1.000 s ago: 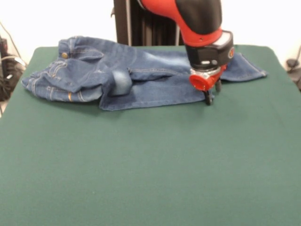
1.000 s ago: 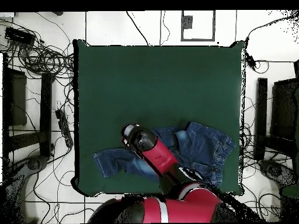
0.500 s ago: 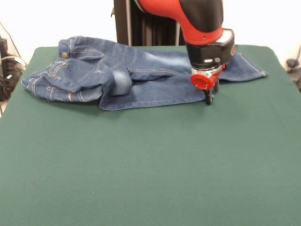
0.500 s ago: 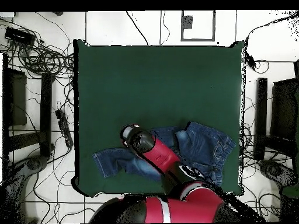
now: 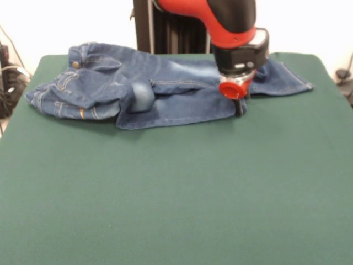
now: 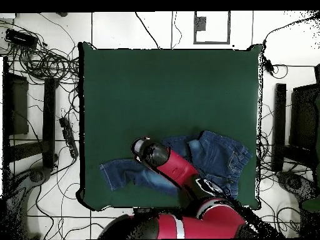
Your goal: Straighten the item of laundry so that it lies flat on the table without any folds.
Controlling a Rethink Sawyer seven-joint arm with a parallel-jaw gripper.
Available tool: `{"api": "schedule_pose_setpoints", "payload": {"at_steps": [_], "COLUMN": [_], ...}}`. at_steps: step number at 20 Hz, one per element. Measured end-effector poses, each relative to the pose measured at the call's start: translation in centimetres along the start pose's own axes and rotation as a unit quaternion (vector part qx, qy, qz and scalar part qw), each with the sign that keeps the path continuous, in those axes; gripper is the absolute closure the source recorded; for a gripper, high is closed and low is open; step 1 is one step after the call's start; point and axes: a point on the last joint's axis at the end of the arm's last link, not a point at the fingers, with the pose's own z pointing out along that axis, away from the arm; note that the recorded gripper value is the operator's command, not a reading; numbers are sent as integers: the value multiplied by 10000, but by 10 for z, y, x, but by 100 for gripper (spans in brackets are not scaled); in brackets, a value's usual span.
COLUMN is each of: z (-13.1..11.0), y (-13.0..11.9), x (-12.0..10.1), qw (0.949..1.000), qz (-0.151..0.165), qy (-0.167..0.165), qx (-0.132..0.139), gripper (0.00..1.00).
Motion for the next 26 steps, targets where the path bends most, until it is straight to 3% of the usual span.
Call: {"api": "schedule_pose_setpoints", "payload": {"at_steps": [5, 9, 10, 13, 19, 26], "z": [-21, -48, -66, -85, -107, -63], "y": [-11, -15, -14, -11, -1, 24], "x": [-26, -40, -44, -48, -62, -88], "qw": [9986, 9963, 9955, 9952, 9968, 9971], "qz": [-65, -59, -14, 40, 141, 82], "qy": [-107, -131, -105, -86, -182, -755], "qx": [508, 842, 946, 976, 766, -40], "gripper": [0, 0, 0, 0, 0, 0]}}
